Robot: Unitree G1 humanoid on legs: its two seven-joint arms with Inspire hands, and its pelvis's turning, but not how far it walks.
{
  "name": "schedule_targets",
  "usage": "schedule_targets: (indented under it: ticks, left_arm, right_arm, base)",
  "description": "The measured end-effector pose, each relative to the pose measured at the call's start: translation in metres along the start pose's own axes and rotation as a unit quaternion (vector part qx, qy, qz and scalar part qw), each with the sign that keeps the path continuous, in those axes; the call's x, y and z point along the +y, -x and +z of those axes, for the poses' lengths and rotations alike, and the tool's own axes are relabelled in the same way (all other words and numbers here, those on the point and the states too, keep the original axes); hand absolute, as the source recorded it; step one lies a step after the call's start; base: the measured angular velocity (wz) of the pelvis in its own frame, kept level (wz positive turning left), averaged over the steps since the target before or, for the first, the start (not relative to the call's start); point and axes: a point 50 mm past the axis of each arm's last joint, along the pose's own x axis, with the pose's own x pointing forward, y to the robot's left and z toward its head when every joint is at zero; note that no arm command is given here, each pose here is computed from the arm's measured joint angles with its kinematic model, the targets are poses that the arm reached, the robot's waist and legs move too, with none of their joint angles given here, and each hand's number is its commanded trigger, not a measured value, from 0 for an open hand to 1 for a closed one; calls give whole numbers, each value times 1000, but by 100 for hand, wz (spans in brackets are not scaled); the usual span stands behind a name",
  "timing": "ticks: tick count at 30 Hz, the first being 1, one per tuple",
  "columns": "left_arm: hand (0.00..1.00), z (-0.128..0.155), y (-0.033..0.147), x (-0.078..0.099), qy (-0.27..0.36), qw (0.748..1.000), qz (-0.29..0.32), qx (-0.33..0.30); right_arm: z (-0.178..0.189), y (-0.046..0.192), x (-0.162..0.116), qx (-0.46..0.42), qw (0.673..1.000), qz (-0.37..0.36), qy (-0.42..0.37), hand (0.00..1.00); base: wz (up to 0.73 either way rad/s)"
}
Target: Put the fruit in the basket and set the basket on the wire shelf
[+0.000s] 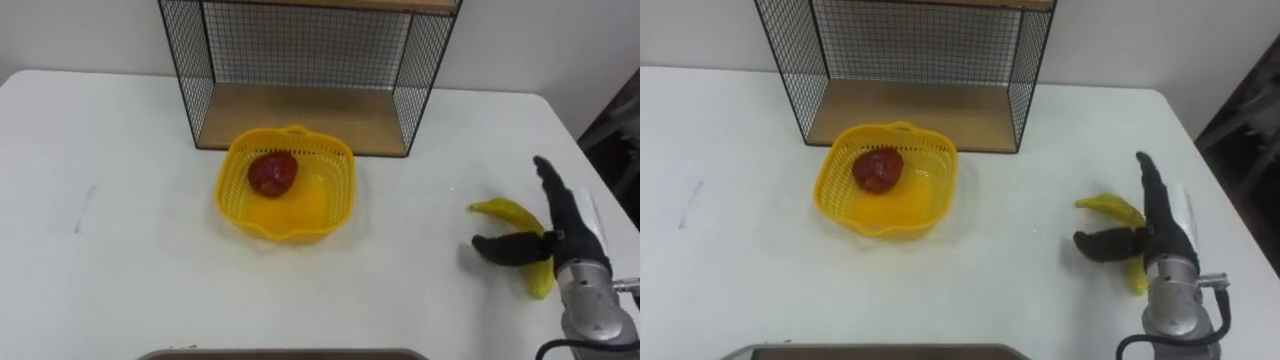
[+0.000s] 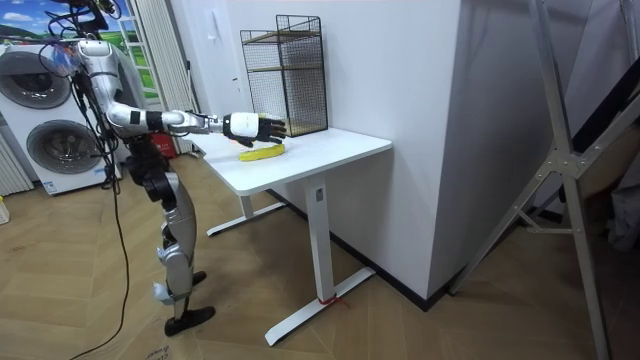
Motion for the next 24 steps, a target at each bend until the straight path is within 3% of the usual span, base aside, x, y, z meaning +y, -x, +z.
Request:
schedule_targets:
  ticks: [9,10,11,24]
  left_arm:
    - [0,-7,0,4,-9,1000,10,26]
    - [0,-8,0,4,-9,1000,10,27]
    - [0,-9,0,4,-9,999,9,29]
    - [0,-13,1,7,-10,998,36,46]
  right_arm:
    - [-22,-6,9,42,998,38,-1,0]
    - [-23,-6,9,43,998,38,-1,40]
    - [-25,-6,9,45,998,38,-2,100]
    - [-31,-6,-5,54,998,-14,38,100]
  base:
    - [6]
    - [7]
    - [9]
    - [3]
